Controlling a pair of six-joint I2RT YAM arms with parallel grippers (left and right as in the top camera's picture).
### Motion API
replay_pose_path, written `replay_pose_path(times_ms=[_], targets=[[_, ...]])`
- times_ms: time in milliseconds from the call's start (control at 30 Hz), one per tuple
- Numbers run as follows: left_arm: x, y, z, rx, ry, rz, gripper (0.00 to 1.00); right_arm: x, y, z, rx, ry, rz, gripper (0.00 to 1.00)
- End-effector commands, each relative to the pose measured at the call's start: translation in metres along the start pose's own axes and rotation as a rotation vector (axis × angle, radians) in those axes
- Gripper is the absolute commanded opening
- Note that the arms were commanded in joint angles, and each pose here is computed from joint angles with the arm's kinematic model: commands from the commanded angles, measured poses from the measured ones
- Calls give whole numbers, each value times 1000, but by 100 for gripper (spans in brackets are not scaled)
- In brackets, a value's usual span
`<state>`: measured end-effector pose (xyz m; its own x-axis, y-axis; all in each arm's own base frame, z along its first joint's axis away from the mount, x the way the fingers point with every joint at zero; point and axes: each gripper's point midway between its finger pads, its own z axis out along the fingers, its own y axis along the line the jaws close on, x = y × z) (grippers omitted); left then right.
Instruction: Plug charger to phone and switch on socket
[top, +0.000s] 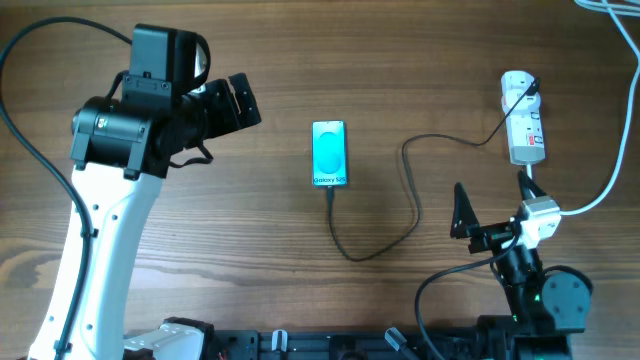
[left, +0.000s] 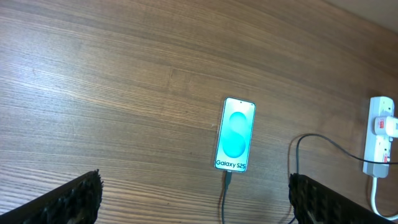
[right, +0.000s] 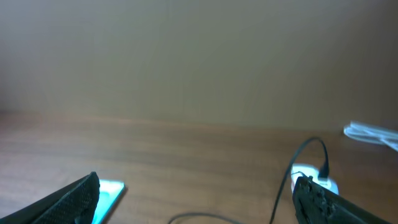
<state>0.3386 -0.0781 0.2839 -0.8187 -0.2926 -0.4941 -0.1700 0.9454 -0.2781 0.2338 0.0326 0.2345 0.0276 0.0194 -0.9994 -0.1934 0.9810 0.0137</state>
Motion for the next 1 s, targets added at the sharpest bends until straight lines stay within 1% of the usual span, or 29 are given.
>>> replay_pose_path(times_ms=[0,367,500,667,967], targets=[[-2,1,-3,-5,-14,-18,100,10,4,0,-23,-30,4,100],[-2,1,-3,-5,-14,-18,100,25,4,6,-31,-104,-13,100],[-2,1,-3,-5,-14,-18,100,32,0,7,-4,-81,-8,100],[-2,1,-3,-5,-14,-18,100,58,-8,8,43,21,12,100],[-2,1,-3,-5,-14,-18,100,59,-15,8,81,28,-15,100]])
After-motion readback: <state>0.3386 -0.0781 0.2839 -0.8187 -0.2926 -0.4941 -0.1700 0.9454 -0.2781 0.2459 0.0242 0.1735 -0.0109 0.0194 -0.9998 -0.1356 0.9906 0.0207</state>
